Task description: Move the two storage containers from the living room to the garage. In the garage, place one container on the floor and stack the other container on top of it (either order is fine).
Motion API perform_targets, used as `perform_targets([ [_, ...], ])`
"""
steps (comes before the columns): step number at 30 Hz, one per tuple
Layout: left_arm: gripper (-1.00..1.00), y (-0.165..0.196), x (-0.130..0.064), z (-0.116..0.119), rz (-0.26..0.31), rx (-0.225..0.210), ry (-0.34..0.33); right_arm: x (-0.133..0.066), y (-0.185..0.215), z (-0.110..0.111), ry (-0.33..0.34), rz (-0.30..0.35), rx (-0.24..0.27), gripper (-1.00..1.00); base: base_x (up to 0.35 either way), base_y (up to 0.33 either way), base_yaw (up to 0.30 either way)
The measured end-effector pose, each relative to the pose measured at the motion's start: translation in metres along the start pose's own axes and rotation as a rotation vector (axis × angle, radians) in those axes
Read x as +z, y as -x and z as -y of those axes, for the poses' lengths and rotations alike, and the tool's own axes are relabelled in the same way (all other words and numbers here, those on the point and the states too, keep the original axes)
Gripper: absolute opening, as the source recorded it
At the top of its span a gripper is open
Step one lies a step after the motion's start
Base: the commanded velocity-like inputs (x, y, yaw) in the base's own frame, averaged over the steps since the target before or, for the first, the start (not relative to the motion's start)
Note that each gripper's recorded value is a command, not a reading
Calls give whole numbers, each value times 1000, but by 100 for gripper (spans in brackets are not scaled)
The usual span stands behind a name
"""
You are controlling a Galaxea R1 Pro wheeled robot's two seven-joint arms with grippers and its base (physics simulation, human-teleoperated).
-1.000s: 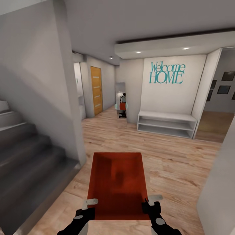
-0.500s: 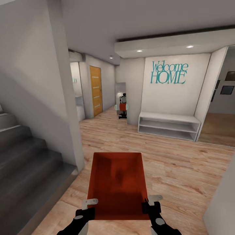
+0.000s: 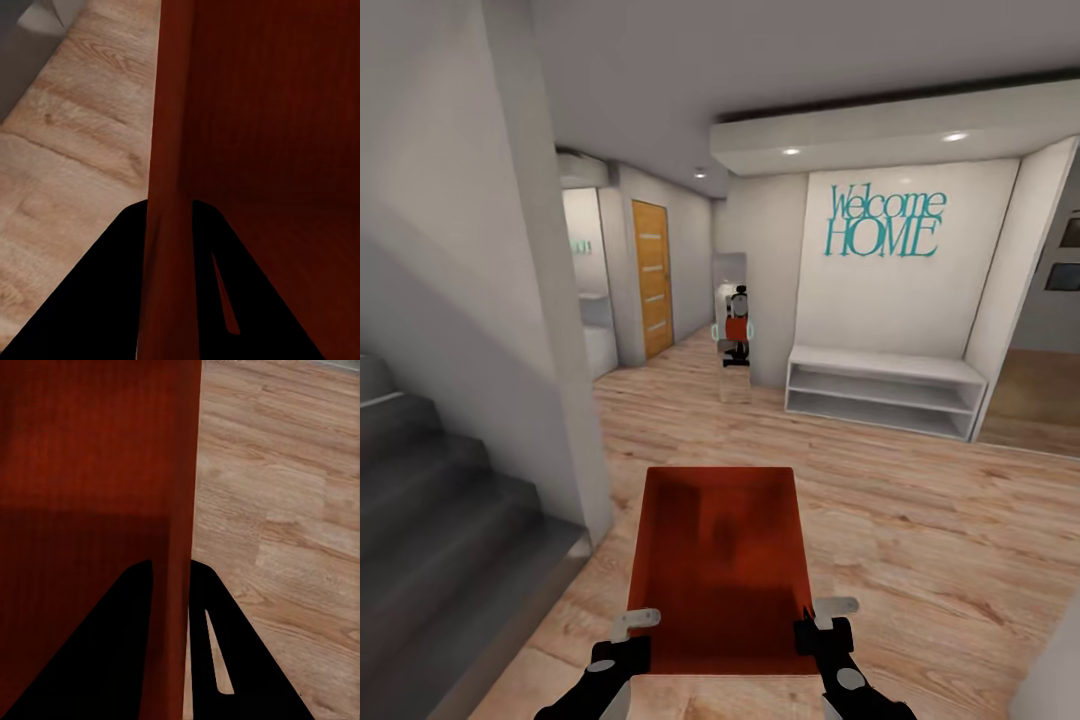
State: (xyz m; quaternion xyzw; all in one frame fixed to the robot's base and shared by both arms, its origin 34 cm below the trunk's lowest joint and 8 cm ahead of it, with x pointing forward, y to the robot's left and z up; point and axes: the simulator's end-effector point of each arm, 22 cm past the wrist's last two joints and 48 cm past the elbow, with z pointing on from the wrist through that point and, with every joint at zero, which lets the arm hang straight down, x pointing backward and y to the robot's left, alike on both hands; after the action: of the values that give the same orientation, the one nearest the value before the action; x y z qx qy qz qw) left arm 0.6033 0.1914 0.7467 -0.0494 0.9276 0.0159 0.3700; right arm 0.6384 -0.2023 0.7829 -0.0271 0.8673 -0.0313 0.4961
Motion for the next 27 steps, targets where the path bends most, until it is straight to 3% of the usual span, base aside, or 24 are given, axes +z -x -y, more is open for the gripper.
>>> perform_targets([
  [27, -100, 0, 0, 0, -1, 0, 0, 0, 0, 0, 0, -1, 0, -100, 321, 0, 0],
])
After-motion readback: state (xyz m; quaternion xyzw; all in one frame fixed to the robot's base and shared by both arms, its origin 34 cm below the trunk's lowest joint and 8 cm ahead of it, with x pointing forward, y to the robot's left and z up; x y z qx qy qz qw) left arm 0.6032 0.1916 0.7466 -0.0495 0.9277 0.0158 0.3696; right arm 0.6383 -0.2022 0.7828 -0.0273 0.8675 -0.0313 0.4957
